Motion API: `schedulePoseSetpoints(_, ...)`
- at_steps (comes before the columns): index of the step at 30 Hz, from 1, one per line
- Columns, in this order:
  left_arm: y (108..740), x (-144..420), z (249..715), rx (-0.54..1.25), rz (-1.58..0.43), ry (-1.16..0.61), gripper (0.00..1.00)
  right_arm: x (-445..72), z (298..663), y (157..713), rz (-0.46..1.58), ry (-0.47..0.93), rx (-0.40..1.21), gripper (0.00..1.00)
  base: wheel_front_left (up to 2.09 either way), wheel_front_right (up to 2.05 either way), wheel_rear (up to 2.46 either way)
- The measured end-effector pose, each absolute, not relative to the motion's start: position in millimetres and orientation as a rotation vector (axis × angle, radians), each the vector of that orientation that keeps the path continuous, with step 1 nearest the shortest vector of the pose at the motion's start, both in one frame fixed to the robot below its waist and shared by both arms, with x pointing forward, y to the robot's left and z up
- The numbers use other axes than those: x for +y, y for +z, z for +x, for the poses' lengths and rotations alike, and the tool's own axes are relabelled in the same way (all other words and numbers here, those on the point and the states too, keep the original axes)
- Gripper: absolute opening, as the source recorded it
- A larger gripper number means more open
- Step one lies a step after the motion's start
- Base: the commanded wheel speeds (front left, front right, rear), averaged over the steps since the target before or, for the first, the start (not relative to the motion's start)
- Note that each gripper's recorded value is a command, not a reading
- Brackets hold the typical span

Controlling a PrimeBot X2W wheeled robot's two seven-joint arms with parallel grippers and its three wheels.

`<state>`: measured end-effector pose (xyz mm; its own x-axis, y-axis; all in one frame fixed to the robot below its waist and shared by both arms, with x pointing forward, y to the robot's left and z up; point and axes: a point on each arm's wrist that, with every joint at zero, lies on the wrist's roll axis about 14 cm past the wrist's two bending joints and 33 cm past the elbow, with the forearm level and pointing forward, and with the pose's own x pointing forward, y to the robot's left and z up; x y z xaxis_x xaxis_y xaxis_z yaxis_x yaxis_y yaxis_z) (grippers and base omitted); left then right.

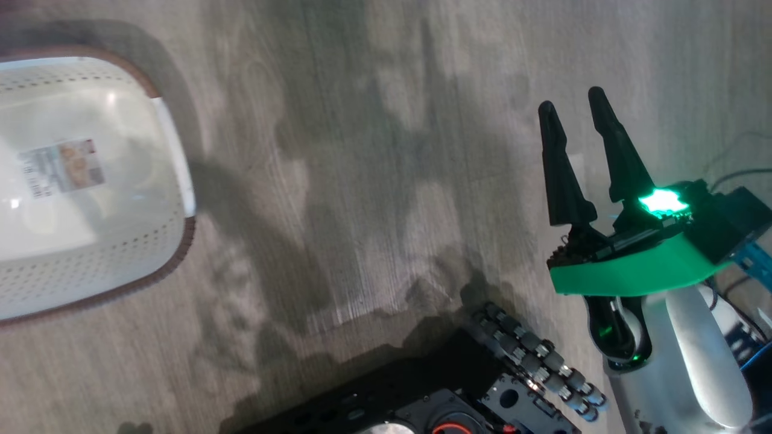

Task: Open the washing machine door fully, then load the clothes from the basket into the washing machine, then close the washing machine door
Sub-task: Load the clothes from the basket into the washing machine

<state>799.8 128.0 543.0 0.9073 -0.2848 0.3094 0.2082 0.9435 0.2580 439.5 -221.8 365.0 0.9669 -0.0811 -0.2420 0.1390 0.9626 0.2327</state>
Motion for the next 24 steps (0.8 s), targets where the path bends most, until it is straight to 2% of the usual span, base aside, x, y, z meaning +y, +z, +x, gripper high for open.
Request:
schedulePoseSetpoints(3,546,126,808,-0.377,0.201,-0.250,0.00,-227,437,363,0.250,-0.129,0.242,1.00,0.00,0.00,0.00)
schedulePoseSetpoints(14,462,95,820,-0.166,0.243,-0.321,0.00,-226,441,356,0.249,-0.122,0.256,1.00,0.00,0.00,0.00)
schedulePoseSetpoints(21,449,95,831,-0.110,0.256,-0.311,0.00,-231,441,356,0.236,-0.133,0.257,1.00,0.00,0.00,0.00)
schedulePoseSetpoints(22,450,96,832,-0.108,0.258,-0.308,0.09,-232,441,356,0.238,-0.135,0.256,1.00,0.00,0.00,0.00)
schedulePoseSetpoints(24,453,98,834,-0.123,0.239,-0.289,1.00,-232,441,355,0.236,-0.137,0.258,1.00,0.00,0.00,0.00)
